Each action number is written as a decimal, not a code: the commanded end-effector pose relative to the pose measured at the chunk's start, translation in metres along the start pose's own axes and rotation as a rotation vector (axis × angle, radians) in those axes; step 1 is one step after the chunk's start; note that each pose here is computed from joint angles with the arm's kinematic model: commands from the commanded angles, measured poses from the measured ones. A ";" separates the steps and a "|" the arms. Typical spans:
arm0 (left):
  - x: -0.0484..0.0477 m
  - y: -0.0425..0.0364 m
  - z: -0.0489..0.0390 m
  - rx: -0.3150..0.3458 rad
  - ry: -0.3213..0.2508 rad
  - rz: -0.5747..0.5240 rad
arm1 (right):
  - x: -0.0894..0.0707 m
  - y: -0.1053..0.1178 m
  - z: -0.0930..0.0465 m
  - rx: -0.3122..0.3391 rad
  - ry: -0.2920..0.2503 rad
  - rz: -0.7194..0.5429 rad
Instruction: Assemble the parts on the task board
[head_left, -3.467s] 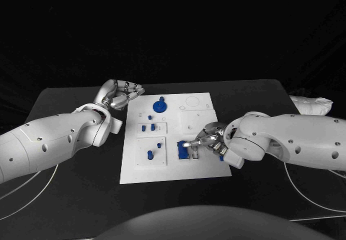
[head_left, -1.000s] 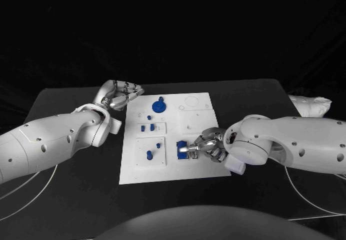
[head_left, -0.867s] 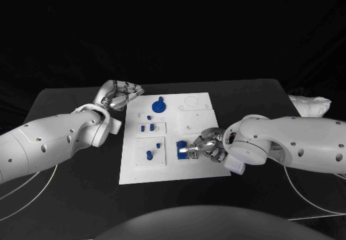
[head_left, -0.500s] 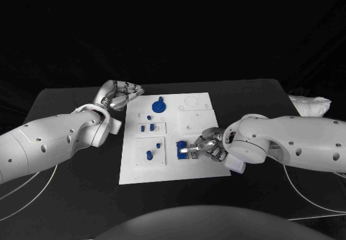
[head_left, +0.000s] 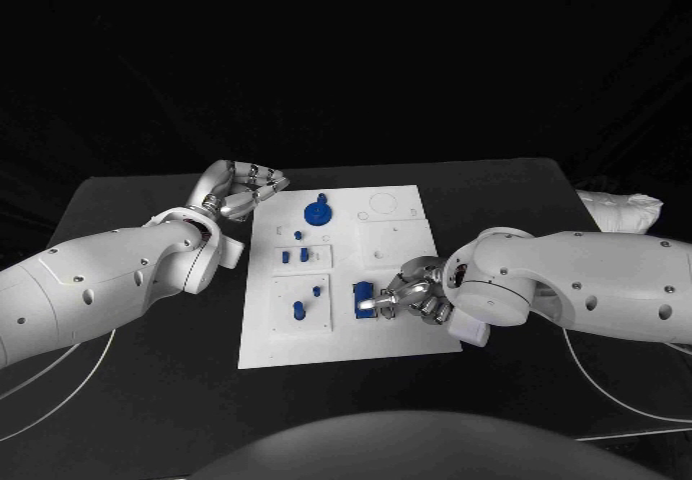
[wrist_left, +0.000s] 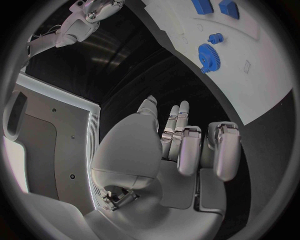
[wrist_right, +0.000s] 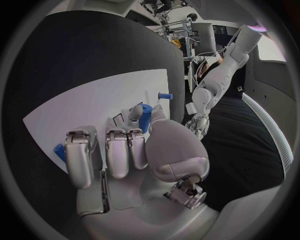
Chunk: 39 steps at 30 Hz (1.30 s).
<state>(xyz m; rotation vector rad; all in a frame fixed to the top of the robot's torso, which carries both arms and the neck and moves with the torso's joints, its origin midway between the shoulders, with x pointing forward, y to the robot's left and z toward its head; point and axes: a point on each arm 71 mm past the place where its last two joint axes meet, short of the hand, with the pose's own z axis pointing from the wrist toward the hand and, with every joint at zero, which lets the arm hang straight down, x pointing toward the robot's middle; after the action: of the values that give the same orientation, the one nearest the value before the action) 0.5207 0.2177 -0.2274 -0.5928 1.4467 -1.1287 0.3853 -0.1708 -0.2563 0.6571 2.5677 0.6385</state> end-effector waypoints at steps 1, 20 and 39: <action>0.0022 -0.0016 0.0004 0.012 0.013 -0.003 | 0.002 -0.001 0.000 0.005 0.018 -0.023; 0.0026 -0.0020 0.0011 0.016 0.011 -0.001 | -0.001 -0.002 0.002 0.023 0.010 -0.020; 0.0021 -0.0019 0.0006 0.015 0.011 -0.001 | -0.005 -0.005 0.003 0.034 -0.014 -0.008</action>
<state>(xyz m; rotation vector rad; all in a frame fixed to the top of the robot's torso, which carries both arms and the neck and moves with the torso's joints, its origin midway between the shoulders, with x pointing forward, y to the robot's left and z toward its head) 0.5210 0.2172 -0.2272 -0.5909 1.4452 -1.1293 0.3892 -0.1753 -0.2590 0.6661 2.5725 0.6015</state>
